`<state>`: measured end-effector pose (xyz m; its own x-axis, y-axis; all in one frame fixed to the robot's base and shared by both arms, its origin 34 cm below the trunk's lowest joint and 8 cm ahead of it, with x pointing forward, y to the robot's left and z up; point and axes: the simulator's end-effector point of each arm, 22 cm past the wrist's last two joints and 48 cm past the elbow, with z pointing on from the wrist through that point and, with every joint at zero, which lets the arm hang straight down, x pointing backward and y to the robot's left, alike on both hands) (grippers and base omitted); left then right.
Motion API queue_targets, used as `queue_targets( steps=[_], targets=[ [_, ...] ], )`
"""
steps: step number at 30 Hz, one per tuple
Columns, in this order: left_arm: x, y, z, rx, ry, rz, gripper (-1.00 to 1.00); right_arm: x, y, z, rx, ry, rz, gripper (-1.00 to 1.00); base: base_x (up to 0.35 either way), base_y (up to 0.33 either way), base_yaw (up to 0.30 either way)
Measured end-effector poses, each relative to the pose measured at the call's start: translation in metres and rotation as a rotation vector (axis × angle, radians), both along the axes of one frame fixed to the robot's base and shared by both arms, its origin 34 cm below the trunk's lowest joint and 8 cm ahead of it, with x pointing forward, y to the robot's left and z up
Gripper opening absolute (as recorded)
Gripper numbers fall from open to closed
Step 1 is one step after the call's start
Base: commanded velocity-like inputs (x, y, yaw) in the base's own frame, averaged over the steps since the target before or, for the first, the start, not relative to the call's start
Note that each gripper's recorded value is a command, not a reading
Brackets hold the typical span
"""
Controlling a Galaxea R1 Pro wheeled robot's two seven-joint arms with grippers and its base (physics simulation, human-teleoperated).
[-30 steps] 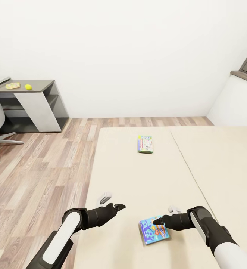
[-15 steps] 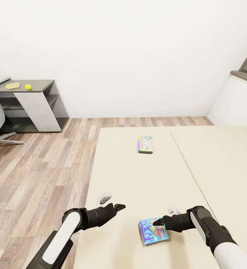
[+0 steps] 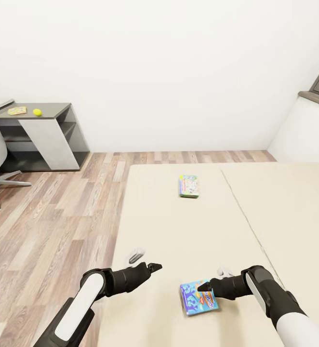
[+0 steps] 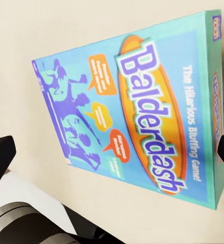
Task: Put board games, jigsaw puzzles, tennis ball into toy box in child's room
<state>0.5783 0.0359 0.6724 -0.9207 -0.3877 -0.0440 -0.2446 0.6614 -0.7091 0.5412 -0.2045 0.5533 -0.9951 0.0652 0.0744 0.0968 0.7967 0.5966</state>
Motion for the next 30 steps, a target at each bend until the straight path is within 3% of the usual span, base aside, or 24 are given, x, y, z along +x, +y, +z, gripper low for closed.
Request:
queue_targets(
  steps=[30],
  targets=[
    [0.0001,-0.0006,0.0004,-0.002,0.0,-0.001,1.0,0.0,0.0001,-0.0004,-0.002,-0.001,0.002,1.0,0.0,0.229,0.0]
  ],
)
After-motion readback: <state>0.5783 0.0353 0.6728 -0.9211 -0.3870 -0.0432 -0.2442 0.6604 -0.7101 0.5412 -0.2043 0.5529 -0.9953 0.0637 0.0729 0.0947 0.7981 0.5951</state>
